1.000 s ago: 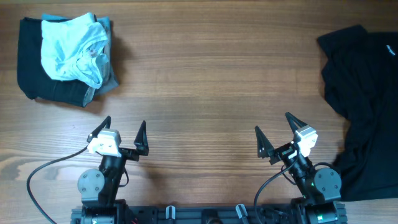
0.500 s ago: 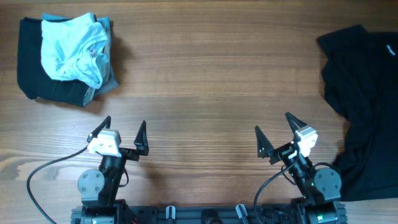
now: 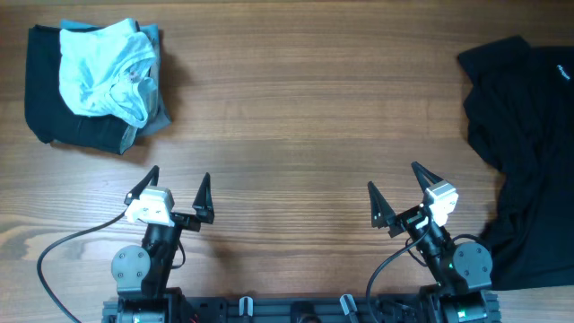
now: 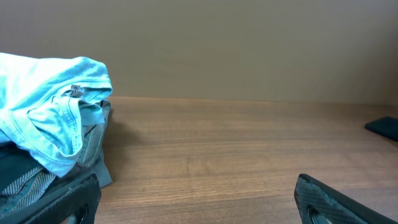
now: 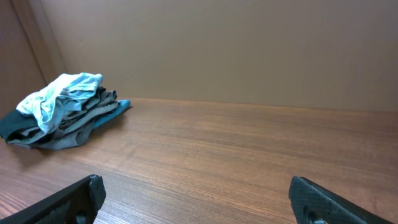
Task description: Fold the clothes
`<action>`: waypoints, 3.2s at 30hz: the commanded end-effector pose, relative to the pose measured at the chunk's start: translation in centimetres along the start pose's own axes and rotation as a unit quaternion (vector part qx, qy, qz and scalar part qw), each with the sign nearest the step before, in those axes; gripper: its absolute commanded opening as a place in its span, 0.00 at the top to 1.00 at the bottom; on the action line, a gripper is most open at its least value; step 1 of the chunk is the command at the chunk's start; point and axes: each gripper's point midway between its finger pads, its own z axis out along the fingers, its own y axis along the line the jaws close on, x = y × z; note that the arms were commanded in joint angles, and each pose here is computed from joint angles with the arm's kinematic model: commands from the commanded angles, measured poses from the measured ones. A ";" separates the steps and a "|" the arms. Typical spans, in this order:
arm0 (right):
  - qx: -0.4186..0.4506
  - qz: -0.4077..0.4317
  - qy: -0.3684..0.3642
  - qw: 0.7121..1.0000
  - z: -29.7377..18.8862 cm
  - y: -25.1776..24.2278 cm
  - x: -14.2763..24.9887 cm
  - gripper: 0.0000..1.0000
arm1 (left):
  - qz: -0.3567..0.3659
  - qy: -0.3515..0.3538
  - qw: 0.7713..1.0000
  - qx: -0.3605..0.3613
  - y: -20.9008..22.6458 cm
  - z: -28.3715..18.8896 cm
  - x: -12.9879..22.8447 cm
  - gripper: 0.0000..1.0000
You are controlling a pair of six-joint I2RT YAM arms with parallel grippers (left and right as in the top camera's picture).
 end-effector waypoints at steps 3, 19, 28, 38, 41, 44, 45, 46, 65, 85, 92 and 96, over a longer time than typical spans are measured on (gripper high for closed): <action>-0.007 0.006 -0.004 1.000 0.0 0.3 -0.2 0.01 | -0.005 -0.001 1.000 -0.006 0.3 0.0 0.0 0.00; -0.018 0.065 -0.057 0.996 -0.7 1.0 -5.1 0.00 | 0.021 -0.070 0.993 0.096 -3.9 -1.4 -6.0 0.00; 0.017 0.080 0.038 0.996 0.5 0.7 -9.2 0.00 | 0.002 -0.021 0.999 0.048 -3.3 -1.0 -12.7 0.00; 0.009 0.089 0.360 0.928 7.2 -0.5 -5.0 0.00 | -0.083 0.243 0.965 0.060 -3.7 4.7 -13.0 0.00; 0.004 0.095 0.417 0.904 9.2 -1.1 -3.1 0.00 | -0.107 0.292 0.947 0.080 -4.2 5.9 -11.9 0.00; 0.049 0.119 0.439 0.889 11.4 -3.6 -1.3 0.00 | -0.117 0.320 0.937 0.075 -3.7 7.0 -10.4 0.00; 0.090 0.140 0.441 0.882 11.9 -5.3 -0.8 0.00 | -0.121 0.326 0.934 0.077 -3.8 7.1 -10.0 0.00; 0.142 0.158 0.438 0.873 12.2 -7.8 -0.3 0.00 | -0.127 0.335 0.930 0.082 -3.9 7.1 -9.6 0.00; 0.375 0.260 0.360 0.814 8.6 -32.2 7.7 0.11 | -0.134 0.350 0.924 0.084 -4.0 6.9 -8.9 0.00; 0.223 0.310 0.373 0.846 13.0 -26.4 9.0 0.96 | -0.131 0.342 0.927 0.083 -4.0 6.8 -9.4 0.00; 0.079 0.263 0.386 0.881 18.7 -14.4 5.2 0.96 | -0.114 0.277 0.951 0.072 -3.1 6.3 -13.0 0.00; -0.015 0.231 0.438 0.868 20.8 -3.4 7.0 0.96 | -0.093 0.226 0.969 0.038 -1.8 5.5 -15.8 0.00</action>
